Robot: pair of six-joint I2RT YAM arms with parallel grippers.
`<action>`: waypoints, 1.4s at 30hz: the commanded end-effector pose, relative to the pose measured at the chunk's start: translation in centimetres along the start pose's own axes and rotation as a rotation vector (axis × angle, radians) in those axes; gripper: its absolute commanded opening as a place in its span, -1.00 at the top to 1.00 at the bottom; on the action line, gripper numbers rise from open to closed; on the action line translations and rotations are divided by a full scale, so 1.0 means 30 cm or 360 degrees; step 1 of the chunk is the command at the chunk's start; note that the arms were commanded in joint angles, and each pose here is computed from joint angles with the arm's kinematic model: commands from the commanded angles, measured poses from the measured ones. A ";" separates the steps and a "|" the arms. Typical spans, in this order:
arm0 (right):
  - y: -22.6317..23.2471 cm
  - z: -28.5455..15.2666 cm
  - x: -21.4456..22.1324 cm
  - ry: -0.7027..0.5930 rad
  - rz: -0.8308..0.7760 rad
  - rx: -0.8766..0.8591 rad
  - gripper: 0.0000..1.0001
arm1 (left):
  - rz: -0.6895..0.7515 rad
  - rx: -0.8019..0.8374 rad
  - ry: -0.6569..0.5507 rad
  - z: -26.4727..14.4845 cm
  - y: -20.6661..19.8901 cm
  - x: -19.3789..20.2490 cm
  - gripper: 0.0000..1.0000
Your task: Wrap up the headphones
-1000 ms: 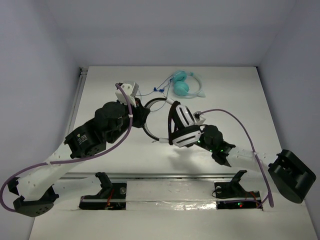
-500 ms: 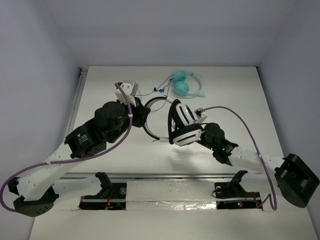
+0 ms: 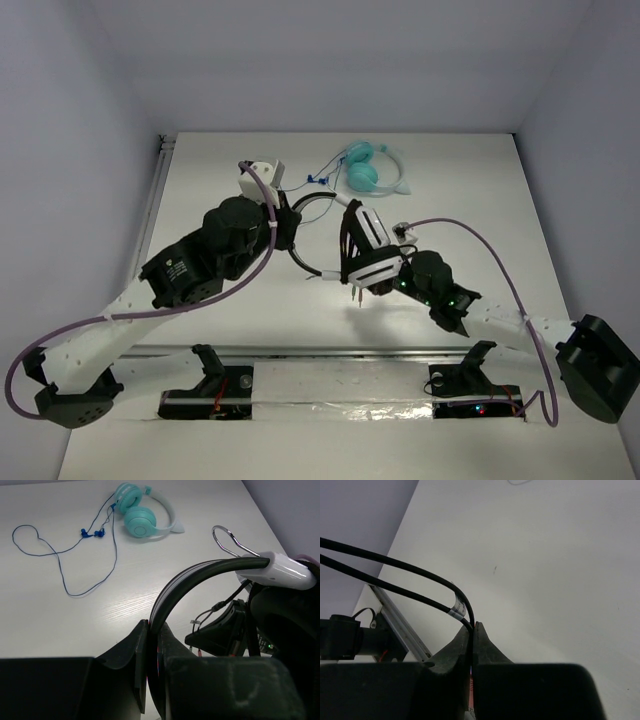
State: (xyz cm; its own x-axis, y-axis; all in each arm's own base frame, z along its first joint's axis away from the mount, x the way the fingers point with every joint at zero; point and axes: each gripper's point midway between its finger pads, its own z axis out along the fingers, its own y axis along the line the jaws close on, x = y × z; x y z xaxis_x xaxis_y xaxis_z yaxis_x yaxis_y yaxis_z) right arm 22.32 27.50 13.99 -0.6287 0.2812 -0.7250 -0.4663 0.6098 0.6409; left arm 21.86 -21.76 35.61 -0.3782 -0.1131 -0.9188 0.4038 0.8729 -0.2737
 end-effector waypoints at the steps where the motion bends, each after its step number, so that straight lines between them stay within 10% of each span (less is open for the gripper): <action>1: -0.011 -0.018 0.039 0.0050 0.0030 -0.0015 1.00 | -0.0236 0.0101 -0.0318 -0.021 -0.070 -0.227 1.00; 24: 0.286 -0.103 0.050 0.0180 0.0492 -0.0479 1.00 | -0.0506 -0.0535 -0.0325 0.491 0.282 -0.020 1.00; 42: 0.450 0.062 -0.251 -0.0166 0.0974 -0.0662 0.94 | -0.0469 -0.0619 -0.0108 0.528 0.316 0.405 1.00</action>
State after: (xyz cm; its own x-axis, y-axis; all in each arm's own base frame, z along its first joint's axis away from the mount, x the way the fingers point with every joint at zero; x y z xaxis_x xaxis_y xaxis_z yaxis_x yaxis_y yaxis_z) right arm 21.43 33.94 19.49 -0.8326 0.4945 -0.2494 -0.1571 0.2210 0.9625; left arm 33.76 -20.49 14.13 -0.4829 -0.2686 -0.8335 -0.0679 0.9604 -0.2701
